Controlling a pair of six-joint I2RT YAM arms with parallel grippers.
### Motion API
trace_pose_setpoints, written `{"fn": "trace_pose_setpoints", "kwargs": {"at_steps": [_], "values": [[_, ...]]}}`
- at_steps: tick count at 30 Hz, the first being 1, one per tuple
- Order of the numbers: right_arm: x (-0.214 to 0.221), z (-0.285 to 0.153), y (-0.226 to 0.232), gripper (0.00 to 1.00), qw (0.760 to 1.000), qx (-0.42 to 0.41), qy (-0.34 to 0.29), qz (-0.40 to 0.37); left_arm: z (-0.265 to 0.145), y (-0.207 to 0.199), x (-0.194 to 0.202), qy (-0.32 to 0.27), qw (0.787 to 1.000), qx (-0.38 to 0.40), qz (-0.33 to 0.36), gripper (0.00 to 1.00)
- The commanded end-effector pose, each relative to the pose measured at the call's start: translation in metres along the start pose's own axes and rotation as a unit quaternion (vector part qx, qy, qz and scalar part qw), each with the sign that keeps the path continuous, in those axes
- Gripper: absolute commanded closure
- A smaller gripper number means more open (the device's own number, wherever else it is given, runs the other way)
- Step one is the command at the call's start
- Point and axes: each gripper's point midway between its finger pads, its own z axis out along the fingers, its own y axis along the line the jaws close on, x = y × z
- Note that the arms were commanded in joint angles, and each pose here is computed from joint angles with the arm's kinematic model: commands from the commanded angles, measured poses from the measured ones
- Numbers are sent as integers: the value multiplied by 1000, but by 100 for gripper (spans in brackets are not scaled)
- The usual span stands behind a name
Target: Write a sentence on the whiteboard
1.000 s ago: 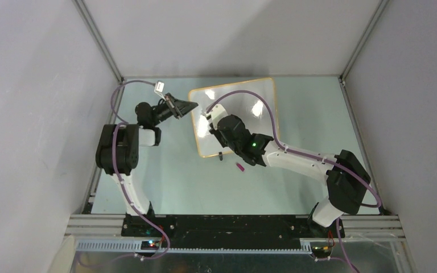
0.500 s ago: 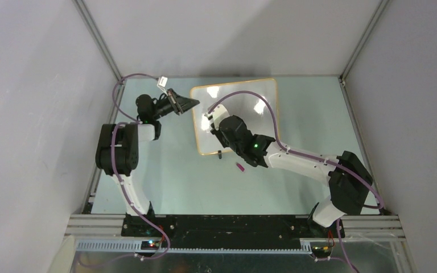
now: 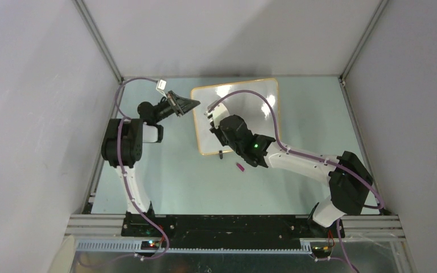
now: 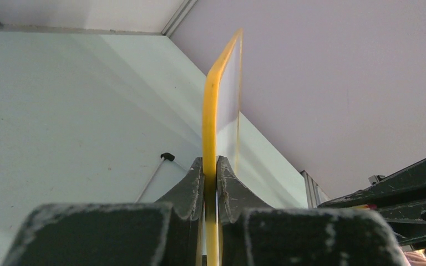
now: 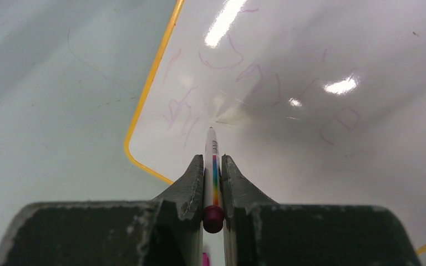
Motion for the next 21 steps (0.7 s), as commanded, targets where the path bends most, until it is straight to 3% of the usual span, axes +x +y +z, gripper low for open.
{"fn": "trace_pose_setpoints", "kwargs": {"at_steps": [1, 21], "values": [[-23, -3, -4, 100, 999, 9, -40, 4, 2, -6, 19, 27, 999, 30, 18, 100], [-7, 2, -1, 100, 1000, 15, -16, -4, 3, -3, 17, 28, 999, 20, 21, 100]]}}
